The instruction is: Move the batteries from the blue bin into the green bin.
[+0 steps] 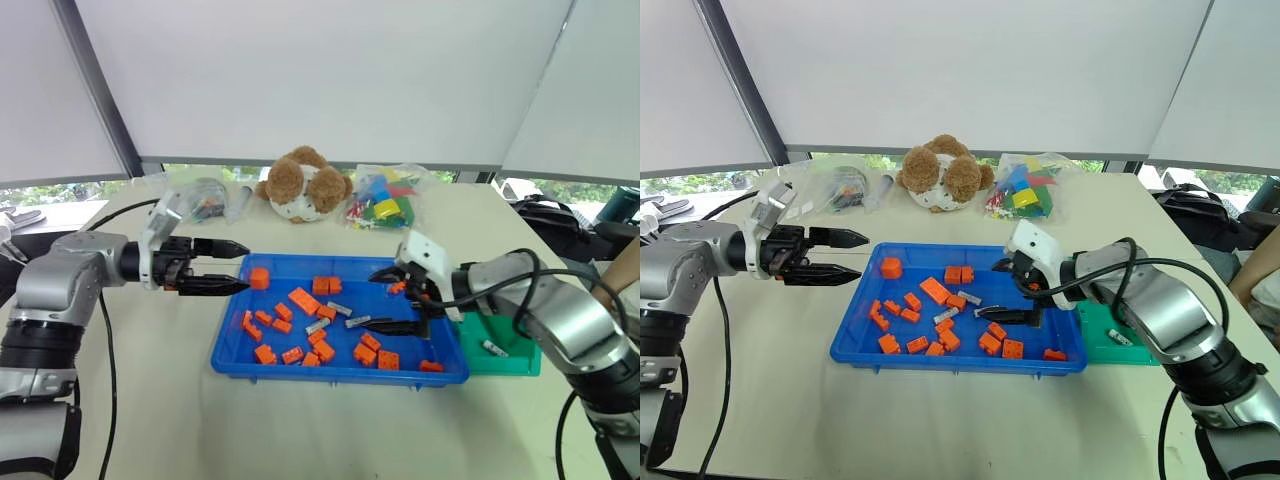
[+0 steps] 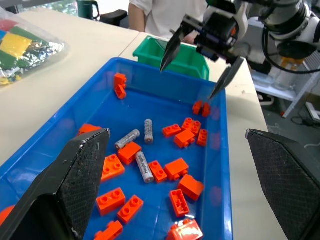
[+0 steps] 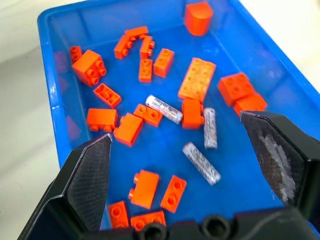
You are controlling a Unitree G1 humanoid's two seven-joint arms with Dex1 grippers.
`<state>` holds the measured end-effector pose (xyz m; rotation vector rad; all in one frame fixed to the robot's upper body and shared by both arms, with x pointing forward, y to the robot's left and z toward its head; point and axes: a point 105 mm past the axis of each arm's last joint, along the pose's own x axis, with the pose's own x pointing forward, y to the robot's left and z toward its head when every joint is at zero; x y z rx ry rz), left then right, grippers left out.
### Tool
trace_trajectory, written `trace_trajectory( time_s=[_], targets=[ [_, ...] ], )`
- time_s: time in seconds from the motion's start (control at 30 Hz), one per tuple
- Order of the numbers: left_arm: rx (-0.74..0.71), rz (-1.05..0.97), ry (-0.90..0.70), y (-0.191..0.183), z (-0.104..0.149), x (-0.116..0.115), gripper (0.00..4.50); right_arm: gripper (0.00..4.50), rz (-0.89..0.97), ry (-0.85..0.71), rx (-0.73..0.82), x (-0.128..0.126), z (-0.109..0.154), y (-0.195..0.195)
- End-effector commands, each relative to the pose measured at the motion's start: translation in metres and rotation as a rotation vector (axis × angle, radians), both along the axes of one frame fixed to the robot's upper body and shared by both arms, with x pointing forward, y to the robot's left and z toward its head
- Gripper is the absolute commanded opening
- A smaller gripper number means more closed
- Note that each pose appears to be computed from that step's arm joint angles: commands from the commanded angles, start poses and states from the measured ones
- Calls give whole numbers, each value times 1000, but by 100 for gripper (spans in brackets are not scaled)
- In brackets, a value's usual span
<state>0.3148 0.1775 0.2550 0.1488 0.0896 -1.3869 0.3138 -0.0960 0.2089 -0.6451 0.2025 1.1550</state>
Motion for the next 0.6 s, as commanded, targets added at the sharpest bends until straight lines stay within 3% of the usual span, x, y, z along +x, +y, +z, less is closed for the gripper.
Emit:
trace_trajectory(
  time_s=[0.03,0.27,0.4,0.6],
  targets=[
    [-31,-3,-57,-1,16,-3,450,446,93,-27,-9,5,-1,21],
    [-19,4,-59,-2,14,-4,450,446,151,16,7,26,-15,48],
    [-13,19,-61,1,13,-6,450,320,156,10,11,36,-18,58],
    [-13,29,-64,2,15,-8,450,320,182,-31,-54,43,-30,66]
  ],
)
